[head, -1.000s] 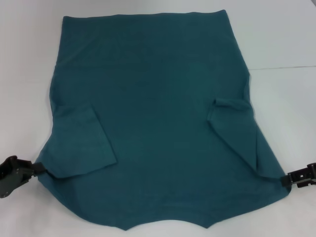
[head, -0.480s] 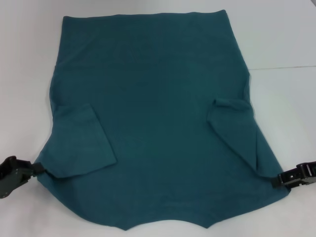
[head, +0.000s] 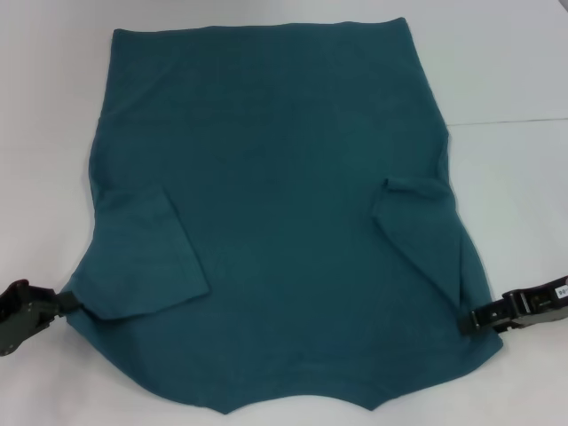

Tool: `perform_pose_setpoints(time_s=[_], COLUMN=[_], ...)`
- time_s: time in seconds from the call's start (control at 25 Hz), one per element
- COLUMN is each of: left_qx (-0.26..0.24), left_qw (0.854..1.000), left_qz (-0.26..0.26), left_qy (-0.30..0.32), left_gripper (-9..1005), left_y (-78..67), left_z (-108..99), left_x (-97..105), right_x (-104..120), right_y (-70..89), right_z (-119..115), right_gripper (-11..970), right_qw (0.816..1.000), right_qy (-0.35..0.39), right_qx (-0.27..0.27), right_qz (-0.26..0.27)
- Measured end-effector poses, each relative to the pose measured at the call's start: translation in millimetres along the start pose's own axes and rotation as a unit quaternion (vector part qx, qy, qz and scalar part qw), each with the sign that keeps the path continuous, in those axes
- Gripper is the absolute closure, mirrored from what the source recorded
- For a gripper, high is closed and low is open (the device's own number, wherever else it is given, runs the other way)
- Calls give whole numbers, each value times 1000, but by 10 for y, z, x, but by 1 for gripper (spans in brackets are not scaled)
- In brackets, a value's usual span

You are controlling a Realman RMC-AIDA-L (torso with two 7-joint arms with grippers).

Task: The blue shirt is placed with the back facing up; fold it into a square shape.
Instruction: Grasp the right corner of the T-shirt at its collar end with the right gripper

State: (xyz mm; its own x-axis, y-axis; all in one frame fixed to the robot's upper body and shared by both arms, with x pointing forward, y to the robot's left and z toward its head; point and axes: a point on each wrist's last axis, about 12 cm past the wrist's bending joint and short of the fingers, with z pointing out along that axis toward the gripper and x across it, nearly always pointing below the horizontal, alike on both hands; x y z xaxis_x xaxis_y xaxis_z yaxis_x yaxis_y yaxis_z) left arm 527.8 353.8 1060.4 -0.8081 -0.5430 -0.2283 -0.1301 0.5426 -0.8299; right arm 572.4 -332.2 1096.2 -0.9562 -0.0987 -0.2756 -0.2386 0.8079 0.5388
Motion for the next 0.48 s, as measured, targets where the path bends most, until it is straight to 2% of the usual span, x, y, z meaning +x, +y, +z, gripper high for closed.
perform_pose_setpoints(time_s=[0.48], left_qx=[1], left_qw=[1000], left_qz=[-1], left_qy=[0], left_gripper=[950], left_y=[-1], left_z=[-2], left_x=[-1], right_x=[-19], right_y=[51], right_z=[43], right_gripper=[358], right_qw=[1000], right_qy=[5], right_qx=[-5], right_qz=[-4])
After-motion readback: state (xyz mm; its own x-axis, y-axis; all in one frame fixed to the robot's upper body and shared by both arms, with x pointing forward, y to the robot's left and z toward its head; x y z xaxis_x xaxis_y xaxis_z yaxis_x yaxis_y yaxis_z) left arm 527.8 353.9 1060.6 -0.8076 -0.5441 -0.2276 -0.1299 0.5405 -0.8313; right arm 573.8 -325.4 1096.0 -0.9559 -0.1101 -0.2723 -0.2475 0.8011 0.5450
